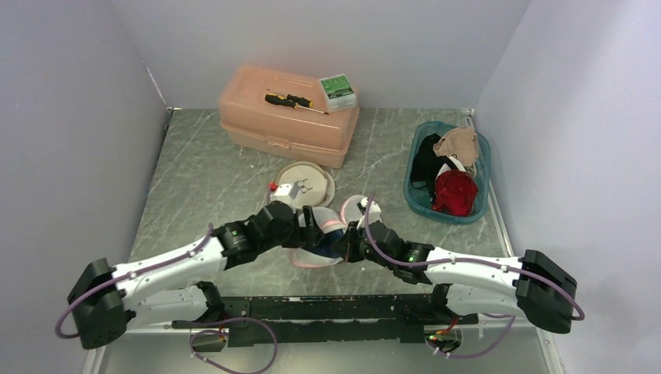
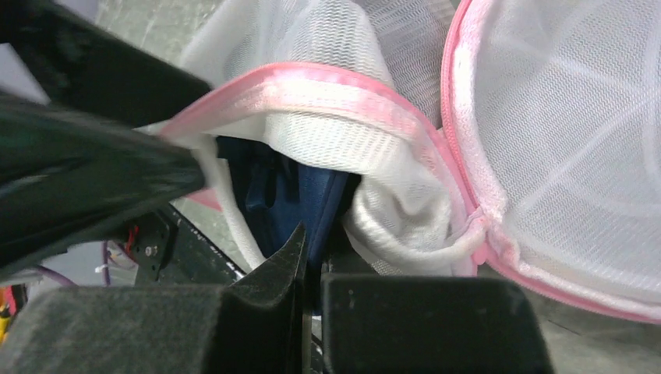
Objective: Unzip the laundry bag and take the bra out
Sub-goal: Pick up the bra from the laundry bag.
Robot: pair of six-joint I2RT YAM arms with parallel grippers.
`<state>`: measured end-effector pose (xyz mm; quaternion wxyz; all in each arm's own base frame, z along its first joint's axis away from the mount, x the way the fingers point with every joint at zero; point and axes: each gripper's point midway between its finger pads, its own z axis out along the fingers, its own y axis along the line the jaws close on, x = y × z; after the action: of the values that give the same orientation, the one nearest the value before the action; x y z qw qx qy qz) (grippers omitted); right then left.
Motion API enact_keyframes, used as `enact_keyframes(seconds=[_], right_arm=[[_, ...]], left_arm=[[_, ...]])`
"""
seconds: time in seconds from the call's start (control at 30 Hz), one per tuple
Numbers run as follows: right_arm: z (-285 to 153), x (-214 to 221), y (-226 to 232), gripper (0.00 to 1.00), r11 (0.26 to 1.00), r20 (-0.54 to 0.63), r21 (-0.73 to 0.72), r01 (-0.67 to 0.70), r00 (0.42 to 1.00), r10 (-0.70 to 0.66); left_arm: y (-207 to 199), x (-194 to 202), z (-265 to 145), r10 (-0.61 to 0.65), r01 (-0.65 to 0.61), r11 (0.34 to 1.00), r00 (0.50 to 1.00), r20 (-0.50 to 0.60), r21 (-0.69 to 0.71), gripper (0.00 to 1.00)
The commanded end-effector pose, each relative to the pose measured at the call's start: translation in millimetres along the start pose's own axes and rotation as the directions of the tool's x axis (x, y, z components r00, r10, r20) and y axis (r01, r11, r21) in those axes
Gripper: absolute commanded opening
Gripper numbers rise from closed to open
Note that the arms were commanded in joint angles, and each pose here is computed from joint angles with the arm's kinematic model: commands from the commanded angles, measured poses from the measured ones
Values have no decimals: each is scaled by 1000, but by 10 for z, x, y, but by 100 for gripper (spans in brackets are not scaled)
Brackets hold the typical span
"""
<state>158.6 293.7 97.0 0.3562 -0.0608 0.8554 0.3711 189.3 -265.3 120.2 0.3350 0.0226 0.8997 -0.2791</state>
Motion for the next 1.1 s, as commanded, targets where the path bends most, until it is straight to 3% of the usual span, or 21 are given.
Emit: enact_keyframes(seconds=[0.0, 0.17, 0.5, 0.73, 0.8, 0.9, 0.97, 1.07], right_arm=[[-38, -116, -71, 0, 999, 58, -2, -40, 998, 40], [-73, -149, -113, 0, 996, 81, -16, -90, 993, 91], [-117, -217, -65, 0, 989, 97, -60, -136, 985, 141], [-166, -224, -1, 0, 983, 96, -101, -156, 982, 165], [-175, -223, -19, 0, 981, 102, -102, -163, 980, 173], [-192, -235, -21, 0, 978, 110, -107, -179, 975, 191], [-222, -287, -13, 0, 975, 129, -113, -189, 971, 203], [-278, -376, -37, 0, 971, 169, -113, -211, 959, 228]], left_arm=[[94, -14, -263, -84, 84, 996, 996, 42, 12, 93], [95, 121, -376, -159, 156, 984, 987, 24, 89, 93], [1, 484, -112, -221, 235, 954, 971, -96, 185, 93], [-77, 444, -44, -262, 273, 934, 962, -76, 232, 76], [-115, 413, -41, -279, 286, 923, 958, -67, 257, 63], [-119, 416, -23, -276, 284, 923, 959, -66, 259, 24], [-90, 439, -10, -273, 282, 928, 959, -73, 242, 4], [-31, 496, -12, -276, 288, 932, 957, -85, 220, 3]])
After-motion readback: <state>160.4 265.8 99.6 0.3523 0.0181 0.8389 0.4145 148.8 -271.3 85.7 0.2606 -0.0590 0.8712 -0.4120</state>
